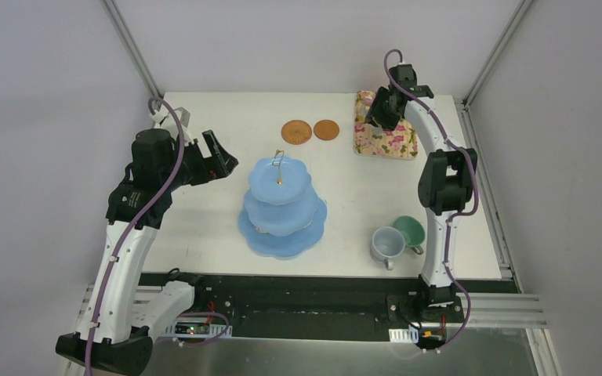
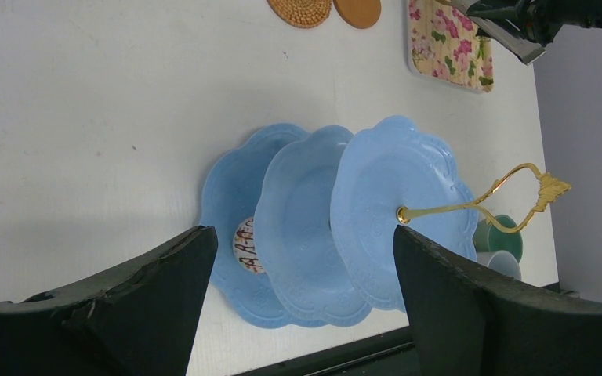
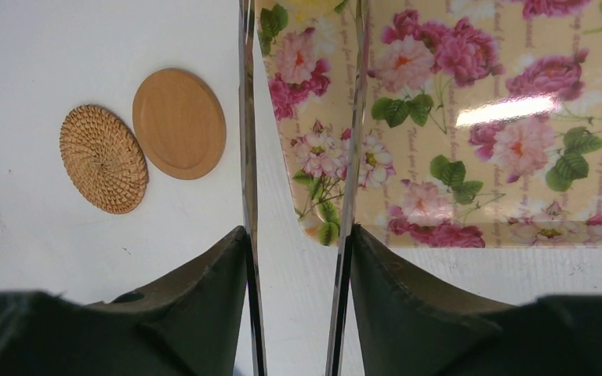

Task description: Serve the afternoon tea

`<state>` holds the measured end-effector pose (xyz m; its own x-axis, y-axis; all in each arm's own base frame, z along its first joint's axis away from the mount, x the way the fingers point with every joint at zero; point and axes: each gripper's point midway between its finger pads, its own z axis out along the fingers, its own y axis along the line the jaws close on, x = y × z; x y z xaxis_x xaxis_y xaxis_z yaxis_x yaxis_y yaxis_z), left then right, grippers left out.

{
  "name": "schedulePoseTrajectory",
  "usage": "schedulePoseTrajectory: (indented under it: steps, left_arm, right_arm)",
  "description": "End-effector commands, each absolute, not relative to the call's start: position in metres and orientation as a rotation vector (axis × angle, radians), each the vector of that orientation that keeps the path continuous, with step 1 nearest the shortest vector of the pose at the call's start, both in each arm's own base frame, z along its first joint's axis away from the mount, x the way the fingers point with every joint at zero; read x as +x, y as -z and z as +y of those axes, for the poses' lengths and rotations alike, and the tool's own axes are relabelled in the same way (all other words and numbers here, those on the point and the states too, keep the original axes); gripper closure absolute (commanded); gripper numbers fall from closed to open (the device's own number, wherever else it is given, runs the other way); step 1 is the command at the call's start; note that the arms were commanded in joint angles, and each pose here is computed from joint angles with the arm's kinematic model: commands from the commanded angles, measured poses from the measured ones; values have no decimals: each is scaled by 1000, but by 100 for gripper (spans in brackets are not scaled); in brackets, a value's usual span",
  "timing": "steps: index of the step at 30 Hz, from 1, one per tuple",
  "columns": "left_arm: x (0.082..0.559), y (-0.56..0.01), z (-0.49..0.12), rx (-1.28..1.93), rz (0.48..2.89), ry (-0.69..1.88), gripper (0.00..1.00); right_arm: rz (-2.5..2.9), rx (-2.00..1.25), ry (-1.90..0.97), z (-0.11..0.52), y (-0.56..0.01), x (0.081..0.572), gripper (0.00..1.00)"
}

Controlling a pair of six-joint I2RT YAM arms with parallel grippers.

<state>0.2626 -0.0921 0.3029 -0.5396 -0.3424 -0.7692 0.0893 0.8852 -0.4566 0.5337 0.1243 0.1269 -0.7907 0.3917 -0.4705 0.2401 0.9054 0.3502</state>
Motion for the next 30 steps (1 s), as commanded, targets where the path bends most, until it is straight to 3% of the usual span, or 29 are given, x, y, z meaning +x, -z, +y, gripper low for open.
schedulePoseTrajectory:
  steps: [1,19,30]
  left_arm:
    - [270,-313,-88,-174,2036,532,13]
    - [269,-315,-89,-177,2029,544,13]
    - [264,-321,-89,-173,2014,547,13]
  right_arm:
    - [2470,401,-342,126,-142,547,48]
    - [2522,213,-79,129,-118,544,49]
    - [2435,146,-104,134,-156,553,65]
